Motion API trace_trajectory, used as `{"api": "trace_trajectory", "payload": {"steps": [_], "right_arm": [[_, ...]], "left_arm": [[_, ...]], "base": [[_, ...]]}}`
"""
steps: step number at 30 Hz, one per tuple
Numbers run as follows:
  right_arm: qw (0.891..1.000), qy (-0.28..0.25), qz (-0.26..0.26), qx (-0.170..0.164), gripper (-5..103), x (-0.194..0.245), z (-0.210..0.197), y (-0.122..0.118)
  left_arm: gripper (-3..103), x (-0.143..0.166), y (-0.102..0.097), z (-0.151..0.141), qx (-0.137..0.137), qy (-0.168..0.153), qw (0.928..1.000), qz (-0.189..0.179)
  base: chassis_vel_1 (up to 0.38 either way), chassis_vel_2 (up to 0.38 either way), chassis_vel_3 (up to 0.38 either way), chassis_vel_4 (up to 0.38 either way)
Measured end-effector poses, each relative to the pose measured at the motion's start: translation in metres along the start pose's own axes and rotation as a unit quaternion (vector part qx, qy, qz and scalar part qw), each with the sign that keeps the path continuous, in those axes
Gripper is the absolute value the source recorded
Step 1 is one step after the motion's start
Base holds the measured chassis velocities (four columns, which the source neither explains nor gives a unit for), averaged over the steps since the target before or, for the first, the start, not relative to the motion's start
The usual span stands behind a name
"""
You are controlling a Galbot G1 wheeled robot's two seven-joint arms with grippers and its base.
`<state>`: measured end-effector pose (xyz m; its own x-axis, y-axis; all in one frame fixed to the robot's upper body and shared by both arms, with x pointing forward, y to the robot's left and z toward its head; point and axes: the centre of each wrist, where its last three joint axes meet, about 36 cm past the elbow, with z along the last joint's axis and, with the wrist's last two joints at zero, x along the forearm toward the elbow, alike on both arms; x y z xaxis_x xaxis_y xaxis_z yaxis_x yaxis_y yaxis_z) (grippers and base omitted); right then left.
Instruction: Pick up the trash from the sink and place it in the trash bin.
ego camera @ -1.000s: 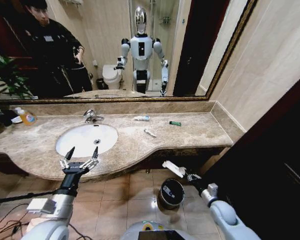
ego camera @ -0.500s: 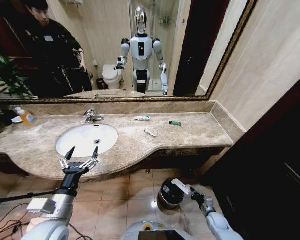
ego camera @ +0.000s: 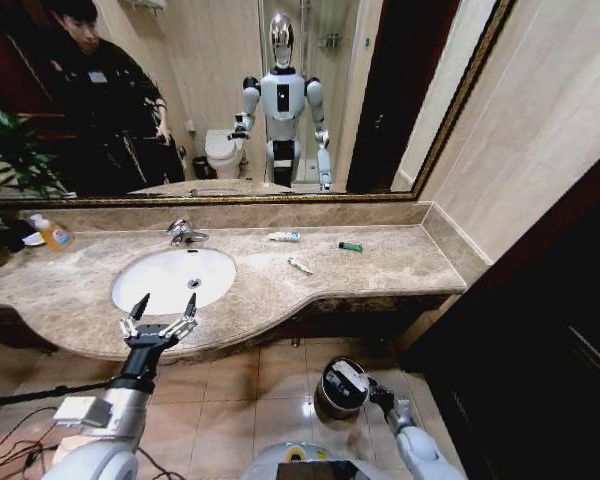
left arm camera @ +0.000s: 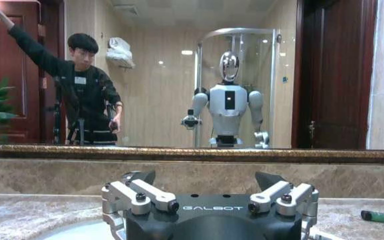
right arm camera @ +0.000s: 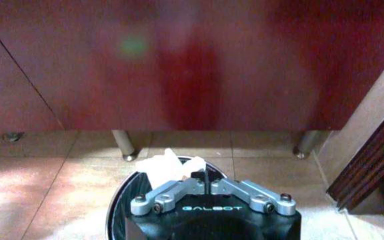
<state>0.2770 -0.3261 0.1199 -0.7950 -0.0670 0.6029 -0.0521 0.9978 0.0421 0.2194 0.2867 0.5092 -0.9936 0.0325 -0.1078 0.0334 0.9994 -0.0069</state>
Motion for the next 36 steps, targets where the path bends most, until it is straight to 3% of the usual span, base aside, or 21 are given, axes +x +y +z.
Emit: {"api": "trace_trajectory", "payload": {"steps": [1,4,8,11,12,16,18,19,21,27,36], "right_arm": [[1.0,0.0,0.0,0.0,-2,0.0,0.0,0.0],[1.0,0.001,-0.003,-0.002,14,0.0,0.001,0.003],[1.0,-0.001,-0.005,-0.004,25,0.0,0.0,0.006],[1.0,-0.003,-0.006,-0.005,41,0.0,-0.001,0.008],[1.0,-0.003,-0.006,-0.005,41,0.0,-0.001,0.008],[1.0,0.0,-0.006,-0.006,63,-0.001,0.001,0.008],[1.0,0.0,-0.007,-0.006,63,-0.001,0.001,0.009],[1.0,0.0,-0.007,-0.007,74,-0.001,0.001,0.01],[1.0,0.0,-0.008,-0.007,74,-0.002,0.001,0.01],[1.0,-0.002,-0.01,-0.01,98,-0.004,0.0,0.014],[1.0,-0.007,-0.014,-0.006,100,-0.002,-0.005,0.014]], "left_arm": [[100,0.0,0.0,0.0,0.0,0.0,1.0,0.0],[100,0.0,0.0,0.0,0.0,0.0,1.0,0.0],[100,0.0,0.0,0.0,0.0,0.0,1.0,0.0],[100,0.0,0.0,0.0,0.0,0.0,1.0,0.0],[100,0.0,0.0,0.0,0.0,0.0,1.0,0.0],[100,0.0,0.0,0.0,0.0,0.0,1.0,0.0],[100,0.0,0.0,0.0,0.0,0.0,1.0,0.0],[100,0.0,0.0,0.0,0.0,0.0,1.0,0.0],[100,0.0,0.0,0.0,0.0,0.0,1.0,0.0],[100,0.0,0.0,0.0,0.0,0.0,1.0,0.0],[100,0.0,0.0,0.0,0.0,0.0,1.0,0.0]], "base": [[0.0,0.0,0.0,0.0],[0.0,0.0,0.0,0.0],[0.0,0.0,0.0,0.0],[0.0,0.0,0.0,0.0],[0.0,0.0,0.0,0.0],[0.0,0.0,0.0,0.0],[0.0,0.0,0.0,0.0],[0.0,0.0,0.0,0.0],[0.0,0.0,0.0,0.0],[0.0,0.0,0.0,0.0],[0.0,0.0,0.0,0.0]]}}
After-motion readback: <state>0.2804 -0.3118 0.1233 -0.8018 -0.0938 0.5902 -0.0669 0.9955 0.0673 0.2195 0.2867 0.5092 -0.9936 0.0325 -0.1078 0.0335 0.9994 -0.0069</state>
